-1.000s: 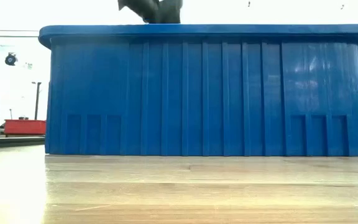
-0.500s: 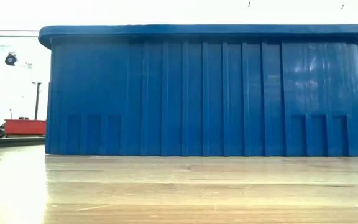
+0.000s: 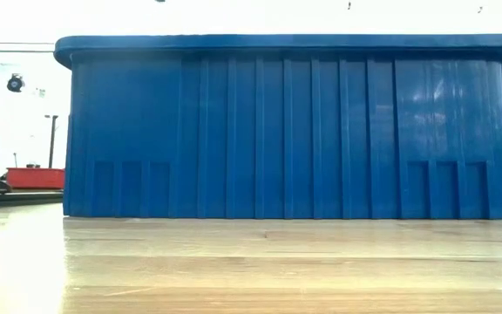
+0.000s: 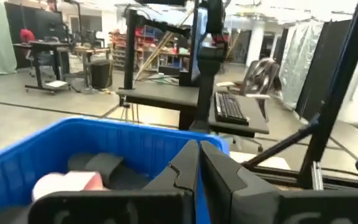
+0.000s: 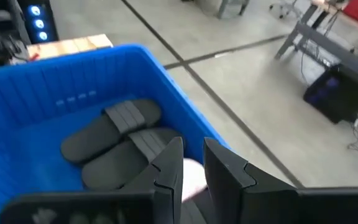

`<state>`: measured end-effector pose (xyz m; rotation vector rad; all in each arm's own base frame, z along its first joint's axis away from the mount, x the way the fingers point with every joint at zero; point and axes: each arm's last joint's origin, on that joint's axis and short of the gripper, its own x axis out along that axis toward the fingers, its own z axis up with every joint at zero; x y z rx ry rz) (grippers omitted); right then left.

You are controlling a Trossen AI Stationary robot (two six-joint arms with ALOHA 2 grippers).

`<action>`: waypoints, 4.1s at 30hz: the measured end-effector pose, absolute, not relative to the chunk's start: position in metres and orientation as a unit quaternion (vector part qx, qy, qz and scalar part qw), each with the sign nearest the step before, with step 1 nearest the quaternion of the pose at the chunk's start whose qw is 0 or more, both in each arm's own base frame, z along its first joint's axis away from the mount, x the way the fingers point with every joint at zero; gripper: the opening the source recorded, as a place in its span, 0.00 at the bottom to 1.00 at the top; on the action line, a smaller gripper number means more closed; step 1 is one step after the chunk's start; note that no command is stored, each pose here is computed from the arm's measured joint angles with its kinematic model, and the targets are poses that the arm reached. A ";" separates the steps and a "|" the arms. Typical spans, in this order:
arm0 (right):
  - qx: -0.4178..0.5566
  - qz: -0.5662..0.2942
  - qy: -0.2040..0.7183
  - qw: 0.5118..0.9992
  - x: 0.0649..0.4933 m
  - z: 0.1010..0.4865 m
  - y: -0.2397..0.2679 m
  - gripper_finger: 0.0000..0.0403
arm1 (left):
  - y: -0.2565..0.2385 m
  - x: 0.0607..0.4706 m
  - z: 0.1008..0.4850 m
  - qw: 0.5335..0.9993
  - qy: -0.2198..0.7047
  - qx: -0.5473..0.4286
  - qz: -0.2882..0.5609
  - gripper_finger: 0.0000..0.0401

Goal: Pick and place slides into bin
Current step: Return to Home Position

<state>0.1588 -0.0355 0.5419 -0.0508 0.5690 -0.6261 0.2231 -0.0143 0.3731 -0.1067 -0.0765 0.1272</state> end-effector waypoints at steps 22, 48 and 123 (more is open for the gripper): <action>-0.029 -0.298 0.192 0.934 0.220 0.525 -0.040 0.13 | -0.002 0.102 0.261 0.991 -0.101 0.006 0.089 0.00; 0.013 -0.101 0.066 0.993 0.303 0.394 0.016 0.13 | -0.001 0.085 0.226 0.987 -0.143 0.005 0.077 0.00; 0.044 -0.057 -0.121 0.990 0.098 0.196 -0.006 0.02 | -0.003 0.092 0.197 0.997 -0.036 -0.040 0.056 0.00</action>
